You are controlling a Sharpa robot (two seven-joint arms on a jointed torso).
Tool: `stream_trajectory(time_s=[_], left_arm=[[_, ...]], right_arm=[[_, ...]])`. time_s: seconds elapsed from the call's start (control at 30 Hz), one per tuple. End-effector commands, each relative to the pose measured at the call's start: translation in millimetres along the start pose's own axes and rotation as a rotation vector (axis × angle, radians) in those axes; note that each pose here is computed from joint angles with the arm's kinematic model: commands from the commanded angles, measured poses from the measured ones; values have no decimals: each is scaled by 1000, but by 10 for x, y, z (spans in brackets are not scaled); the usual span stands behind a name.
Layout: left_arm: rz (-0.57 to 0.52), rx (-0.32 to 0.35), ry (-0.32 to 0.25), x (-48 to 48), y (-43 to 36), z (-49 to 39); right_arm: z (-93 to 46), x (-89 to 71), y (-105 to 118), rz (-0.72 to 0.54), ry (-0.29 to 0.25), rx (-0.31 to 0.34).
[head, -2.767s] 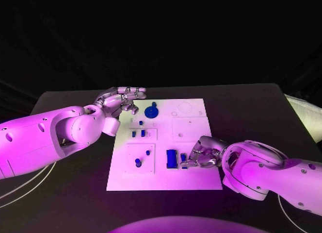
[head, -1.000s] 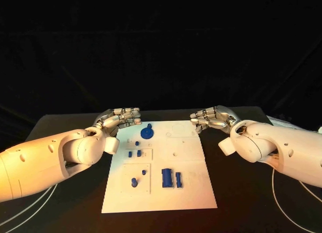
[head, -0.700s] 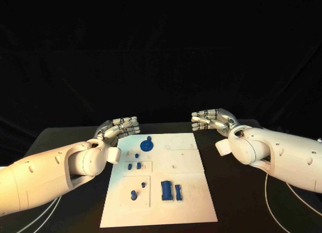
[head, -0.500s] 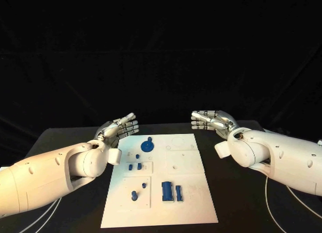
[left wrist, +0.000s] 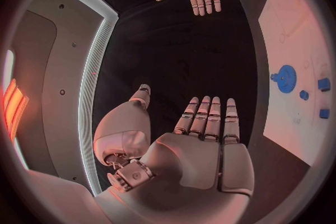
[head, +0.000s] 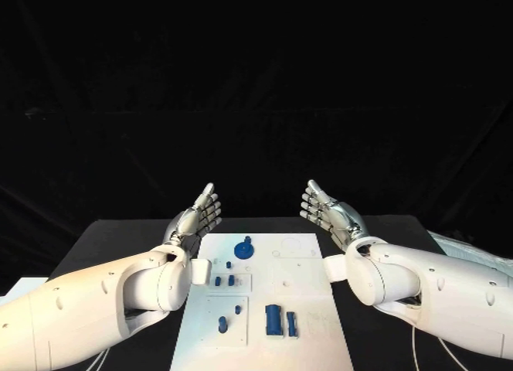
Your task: Assemble the parts on the task board
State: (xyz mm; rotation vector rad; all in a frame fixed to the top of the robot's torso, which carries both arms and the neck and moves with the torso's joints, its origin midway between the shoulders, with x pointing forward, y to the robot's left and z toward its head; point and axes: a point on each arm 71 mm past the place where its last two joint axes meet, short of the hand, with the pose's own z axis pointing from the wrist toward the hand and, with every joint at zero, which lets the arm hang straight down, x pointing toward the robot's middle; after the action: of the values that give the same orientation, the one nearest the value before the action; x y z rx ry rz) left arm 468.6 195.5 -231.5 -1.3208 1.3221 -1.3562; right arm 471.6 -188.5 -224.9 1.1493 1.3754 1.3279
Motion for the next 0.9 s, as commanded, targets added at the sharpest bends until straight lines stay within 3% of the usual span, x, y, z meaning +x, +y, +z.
stream_trajectory(time_s=[0.03,0.2,0.9], left_arm=[[107,91,-98,5,-59,-38],[123,104,-115,48,-60,-70],[123,104,-116,49,-60,-70]], right_arm=[[-59,-51,17,0,-147,-43],[-104,-20,3,6,-168,-42],[-104,-20,3,6,-169,-42]])
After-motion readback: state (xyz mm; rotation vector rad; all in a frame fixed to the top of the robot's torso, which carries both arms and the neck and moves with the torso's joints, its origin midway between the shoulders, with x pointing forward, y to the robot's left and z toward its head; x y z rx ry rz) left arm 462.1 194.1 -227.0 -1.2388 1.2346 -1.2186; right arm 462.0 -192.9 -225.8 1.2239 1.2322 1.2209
